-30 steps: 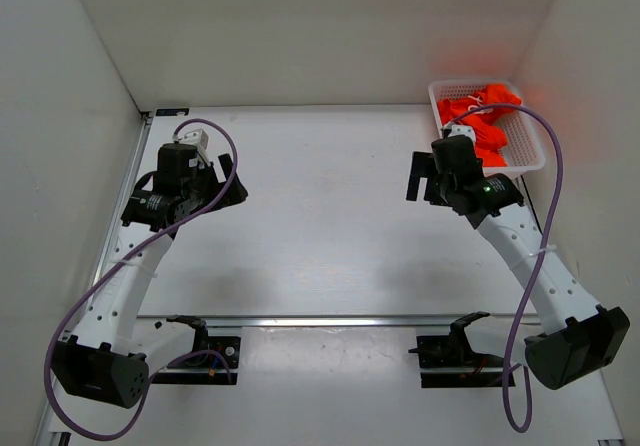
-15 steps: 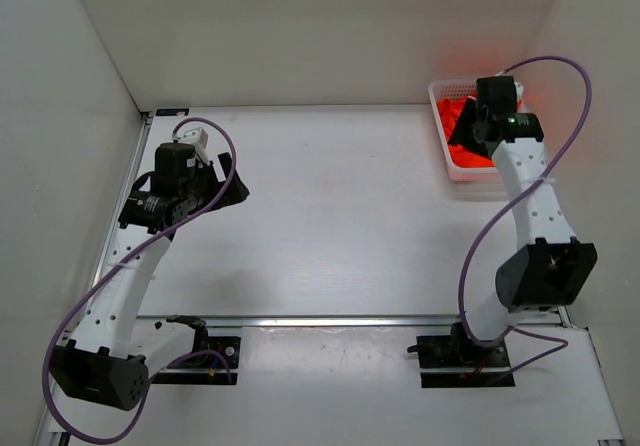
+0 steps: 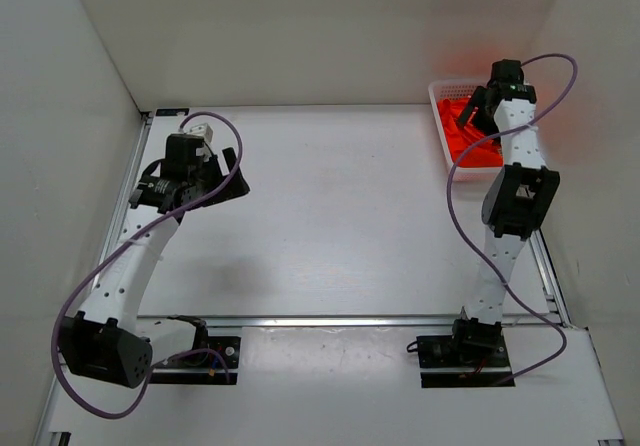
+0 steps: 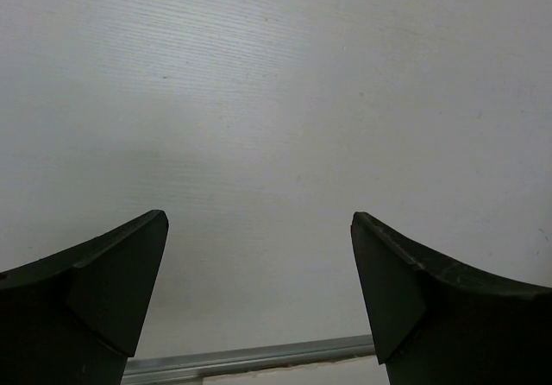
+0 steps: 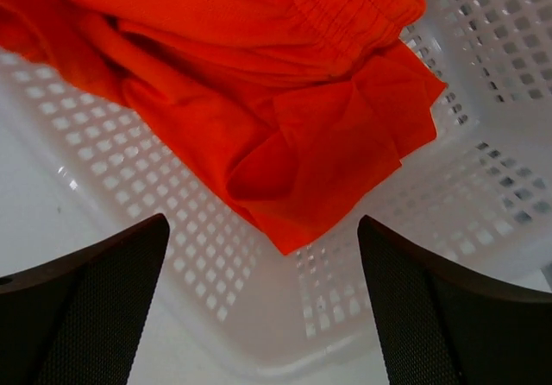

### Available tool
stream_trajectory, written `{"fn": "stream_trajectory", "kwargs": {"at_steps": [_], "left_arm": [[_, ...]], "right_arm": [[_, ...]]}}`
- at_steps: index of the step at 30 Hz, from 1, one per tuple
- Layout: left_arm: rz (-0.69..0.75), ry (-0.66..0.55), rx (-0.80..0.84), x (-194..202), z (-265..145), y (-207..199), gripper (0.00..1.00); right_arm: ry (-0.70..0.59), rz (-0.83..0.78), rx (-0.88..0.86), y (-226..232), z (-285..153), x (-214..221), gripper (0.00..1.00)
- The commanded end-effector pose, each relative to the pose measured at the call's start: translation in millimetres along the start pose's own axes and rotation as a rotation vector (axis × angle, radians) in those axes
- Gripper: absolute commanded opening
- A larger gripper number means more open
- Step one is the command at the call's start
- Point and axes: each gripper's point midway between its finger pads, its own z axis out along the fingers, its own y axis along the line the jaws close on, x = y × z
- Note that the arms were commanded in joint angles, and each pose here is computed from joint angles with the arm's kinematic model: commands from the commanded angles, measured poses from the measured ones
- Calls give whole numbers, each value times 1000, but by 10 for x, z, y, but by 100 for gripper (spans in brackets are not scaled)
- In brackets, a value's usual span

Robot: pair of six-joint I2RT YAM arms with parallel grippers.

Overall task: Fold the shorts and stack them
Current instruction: Grab the shorts from the pile

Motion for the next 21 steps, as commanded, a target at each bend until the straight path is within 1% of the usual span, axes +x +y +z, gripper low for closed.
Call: {"fn": "stream_trajectory", "kwargs": {"at_steps": [1,3,5,7,8,9,11,14,15,16,18,19,21], "left_arm": [[2,-52,-24,-186,-49,-15,100],[-7,-35,-45,-190,36,6,100],[-18,-52,-27,-280,4,-58,100],[-31,-28,-15,-281,74,-103,100],[-31,-36,-11,-331,68,-127,100],[-41,-20,-18,-308,126,-119,100],[-41,-32,-12,-390,123,-156,100],[-41,-23,-17,-417,185,-166,100],[-41,-27,-27,-425,187,-149,100],[-41,-13,-33,-404,236,-138,100],[-34,-6,-29,-401,265,-173,100],[-35,6,-35,-381,309,-163,100],[-36,14,-30,-375,338,-206,100]], "right_arm": [[2,53,-2,-80,277,-159,94],[1,92,12,-157,523,-218,94],[-8,105,5,-189,674,-264,94],[-17,126,-8,-195,890,-276,93],[-22,134,-4,-242,957,-290,93],[-18,133,-3,-243,1068,-252,91],[-44,136,-13,-220,1174,-290,89],[-90,150,-32,-176,1264,-383,82],[-85,149,-45,-153,1328,-356,78],[-93,150,-61,-122,1327,-382,71],[-117,151,-101,-47,1322,-455,51],[-113,150,-112,-27,1319,-448,27],[-145,164,-137,22,1149,-584,12]]}}
